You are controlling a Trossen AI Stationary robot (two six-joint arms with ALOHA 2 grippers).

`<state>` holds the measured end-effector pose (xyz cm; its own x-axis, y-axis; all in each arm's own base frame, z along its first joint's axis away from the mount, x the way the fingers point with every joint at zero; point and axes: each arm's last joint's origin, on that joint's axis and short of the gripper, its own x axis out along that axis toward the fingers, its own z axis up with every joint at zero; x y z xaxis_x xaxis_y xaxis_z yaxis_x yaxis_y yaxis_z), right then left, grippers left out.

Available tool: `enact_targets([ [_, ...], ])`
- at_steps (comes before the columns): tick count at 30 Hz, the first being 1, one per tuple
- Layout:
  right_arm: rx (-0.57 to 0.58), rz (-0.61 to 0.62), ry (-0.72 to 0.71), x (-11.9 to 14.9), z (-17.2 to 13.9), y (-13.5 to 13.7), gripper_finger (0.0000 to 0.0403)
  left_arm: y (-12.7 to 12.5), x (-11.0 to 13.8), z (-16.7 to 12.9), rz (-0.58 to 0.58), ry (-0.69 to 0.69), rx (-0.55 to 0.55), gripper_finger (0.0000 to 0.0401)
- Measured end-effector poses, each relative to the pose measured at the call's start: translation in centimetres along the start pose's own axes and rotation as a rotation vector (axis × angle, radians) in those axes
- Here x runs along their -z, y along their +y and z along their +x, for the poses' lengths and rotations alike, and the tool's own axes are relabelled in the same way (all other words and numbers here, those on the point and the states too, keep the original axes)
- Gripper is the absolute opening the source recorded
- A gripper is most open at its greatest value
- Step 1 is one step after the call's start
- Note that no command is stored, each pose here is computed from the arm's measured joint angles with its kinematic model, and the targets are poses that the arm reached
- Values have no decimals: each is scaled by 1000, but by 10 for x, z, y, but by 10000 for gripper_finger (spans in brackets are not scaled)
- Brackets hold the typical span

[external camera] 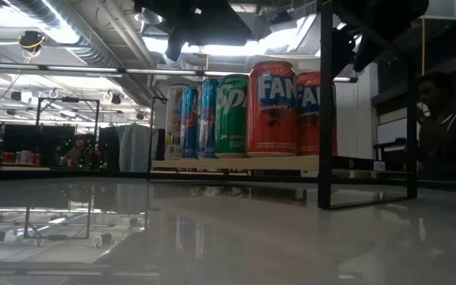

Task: Place canned beverage on shelf
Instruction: Put the white yellow soda can on the shelf aligned with the other white yellow soda cans

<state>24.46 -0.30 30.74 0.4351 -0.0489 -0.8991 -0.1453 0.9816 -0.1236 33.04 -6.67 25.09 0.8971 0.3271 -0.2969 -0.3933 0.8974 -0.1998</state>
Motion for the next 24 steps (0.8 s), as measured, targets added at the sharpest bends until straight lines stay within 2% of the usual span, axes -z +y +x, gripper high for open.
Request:
enact_targets([
  [7, 7, 2, -38, 3, -11, 0, 383, 4, -2, 4, -20, 19, 35, 153],
  [15, 6, 3, -34, 4, -12, 0, 383, 13, -5, 8, -76, 16, 10, 263],
  [19, 6, 4, -33, 4, -12, 0, 383, 17, -13, 4, -80, 9, 20, 288],
  [24, 6, 5, -34, 4, -12, 0, 383, 24, -32, -17, -97, 17, 66, 295],
])
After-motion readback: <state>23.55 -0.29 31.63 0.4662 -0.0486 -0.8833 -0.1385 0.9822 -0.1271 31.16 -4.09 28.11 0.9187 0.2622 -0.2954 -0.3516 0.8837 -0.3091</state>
